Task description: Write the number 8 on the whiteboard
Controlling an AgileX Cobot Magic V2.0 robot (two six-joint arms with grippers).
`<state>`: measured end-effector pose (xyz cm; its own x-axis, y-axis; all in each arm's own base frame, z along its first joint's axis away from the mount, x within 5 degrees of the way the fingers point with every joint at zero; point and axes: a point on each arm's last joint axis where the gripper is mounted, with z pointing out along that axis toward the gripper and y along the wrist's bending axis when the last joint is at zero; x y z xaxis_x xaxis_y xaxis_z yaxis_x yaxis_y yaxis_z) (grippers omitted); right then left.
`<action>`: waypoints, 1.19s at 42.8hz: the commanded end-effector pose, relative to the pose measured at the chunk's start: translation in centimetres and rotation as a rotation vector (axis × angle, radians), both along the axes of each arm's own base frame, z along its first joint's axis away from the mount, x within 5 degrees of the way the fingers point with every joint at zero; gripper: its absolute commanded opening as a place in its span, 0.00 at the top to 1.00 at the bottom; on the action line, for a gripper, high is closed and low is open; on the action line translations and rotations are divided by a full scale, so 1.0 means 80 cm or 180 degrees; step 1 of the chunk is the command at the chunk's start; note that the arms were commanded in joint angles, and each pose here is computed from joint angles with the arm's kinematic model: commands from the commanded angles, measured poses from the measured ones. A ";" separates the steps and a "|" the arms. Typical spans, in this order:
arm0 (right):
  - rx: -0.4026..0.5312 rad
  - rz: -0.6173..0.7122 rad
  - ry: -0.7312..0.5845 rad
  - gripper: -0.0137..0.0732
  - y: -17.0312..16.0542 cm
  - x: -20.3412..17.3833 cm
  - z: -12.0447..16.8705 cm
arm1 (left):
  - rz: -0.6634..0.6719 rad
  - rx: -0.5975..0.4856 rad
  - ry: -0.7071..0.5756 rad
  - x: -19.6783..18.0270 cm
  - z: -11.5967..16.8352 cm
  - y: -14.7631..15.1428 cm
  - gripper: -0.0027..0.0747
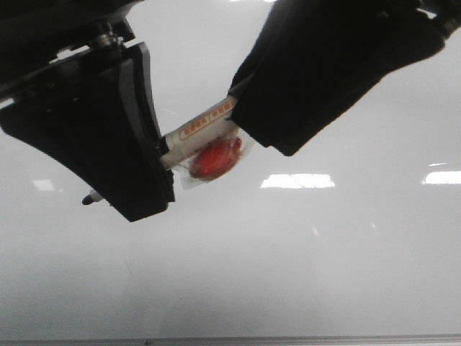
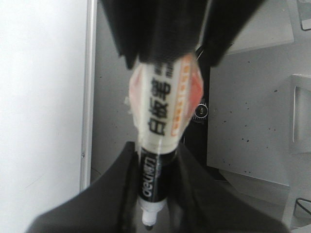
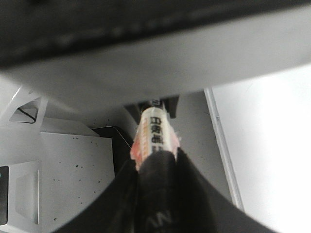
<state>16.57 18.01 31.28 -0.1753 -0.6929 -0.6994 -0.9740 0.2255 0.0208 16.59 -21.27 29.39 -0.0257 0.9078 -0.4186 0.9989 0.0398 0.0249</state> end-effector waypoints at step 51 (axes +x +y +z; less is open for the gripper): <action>0.0592 -0.2223 -0.0037 0.92 -0.121 -0.005 0.045 | 0.2394 -0.1626 -0.1006 -0.035 0.112 0.179 0.33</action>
<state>16.06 8.44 33.38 -0.5742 -0.3526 -0.7389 -0.6202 0.7765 0.1114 13.56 -6.78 36.99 -0.3839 0.4723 -0.7934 0.6818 0.7245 0.1014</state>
